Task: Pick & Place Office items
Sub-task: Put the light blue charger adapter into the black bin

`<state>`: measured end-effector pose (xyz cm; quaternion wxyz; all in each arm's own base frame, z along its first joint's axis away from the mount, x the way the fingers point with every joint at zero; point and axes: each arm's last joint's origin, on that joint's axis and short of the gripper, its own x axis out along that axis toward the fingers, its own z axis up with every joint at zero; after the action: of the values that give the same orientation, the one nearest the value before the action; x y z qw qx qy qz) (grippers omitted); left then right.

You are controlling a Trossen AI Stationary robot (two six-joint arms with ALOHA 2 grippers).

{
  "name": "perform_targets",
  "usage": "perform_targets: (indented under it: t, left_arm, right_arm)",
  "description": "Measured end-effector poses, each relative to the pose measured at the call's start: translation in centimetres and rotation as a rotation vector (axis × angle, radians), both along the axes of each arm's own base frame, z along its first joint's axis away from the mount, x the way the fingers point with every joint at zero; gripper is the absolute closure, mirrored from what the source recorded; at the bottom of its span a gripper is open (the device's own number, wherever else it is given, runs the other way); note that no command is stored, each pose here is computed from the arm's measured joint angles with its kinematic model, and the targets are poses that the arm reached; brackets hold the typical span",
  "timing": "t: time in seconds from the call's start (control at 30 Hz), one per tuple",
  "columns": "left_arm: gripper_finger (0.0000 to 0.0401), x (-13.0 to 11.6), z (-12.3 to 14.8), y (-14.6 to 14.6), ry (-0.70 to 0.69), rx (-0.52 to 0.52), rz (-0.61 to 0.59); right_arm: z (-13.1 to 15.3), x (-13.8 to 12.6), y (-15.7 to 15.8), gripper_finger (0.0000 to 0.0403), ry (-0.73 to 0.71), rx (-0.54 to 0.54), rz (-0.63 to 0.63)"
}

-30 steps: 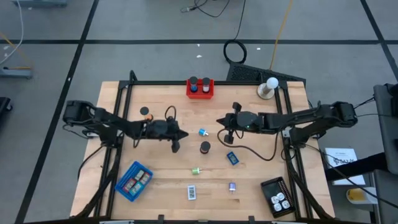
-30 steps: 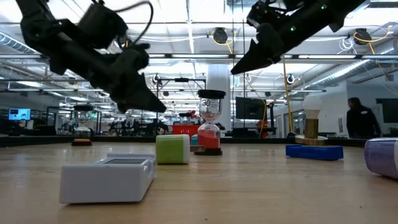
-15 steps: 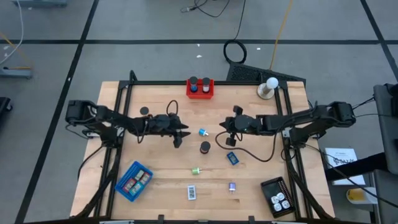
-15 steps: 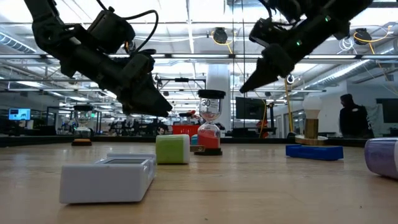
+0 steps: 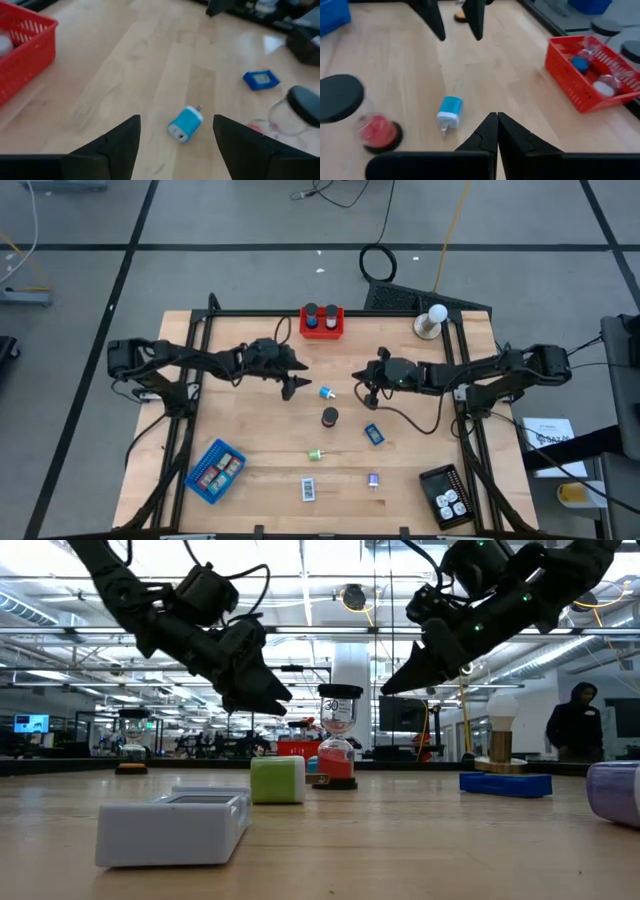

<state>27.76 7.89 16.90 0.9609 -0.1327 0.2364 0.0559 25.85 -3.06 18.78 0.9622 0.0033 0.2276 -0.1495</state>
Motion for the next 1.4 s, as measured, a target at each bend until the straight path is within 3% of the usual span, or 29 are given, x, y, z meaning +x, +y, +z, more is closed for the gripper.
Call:
perform_targets:
  t: [0.23, 0.67, 0.73, 1.03, 1.2, 1.4]
  left_arm:
    - [0.0143, 0.5, 0.8, 0.5, 0.030, 0.057, 0.012]
    - [0.0136, 1.0, 0.6, 2.7, 0.016, -0.051, 0.027]
    - [0.0127, 2.1, 0.2, 3.1, 0.024, -0.079, 0.001]
    - [0.0101, 5.6, -1.1, 4.0, 0.094, 0.023, -0.165]
    - [0.0110, 5.6, -2.7, 3.4, 0.183, 0.028, -0.280]
    - [0.0116, 5.8, -2.9, 2.4, 0.194, 0.154, -0.363]
  right_arm:
    - [-0.3, -0.2, -0.6, 0.0402, 0.049, -0.040, 0.001]
    - [-0.2, -0.2, -0.6, 0.0402, 0.055, -0.085, 0.025]
    - [-0.1, -0.1, -0.6, 0.0402, 0.044, -0.090, 0.025]
    - [-0.2, -0.1, -0.6, 0.0402, 0.040, -0.061, 0.056]
    - [-0.2, -0.1, -0.4, 0.0402, 0.032, -0.024, 0.077]
    - [-0.2, -0.1, -0.4, 0.0403, 0.034, -0.020, 0.074]
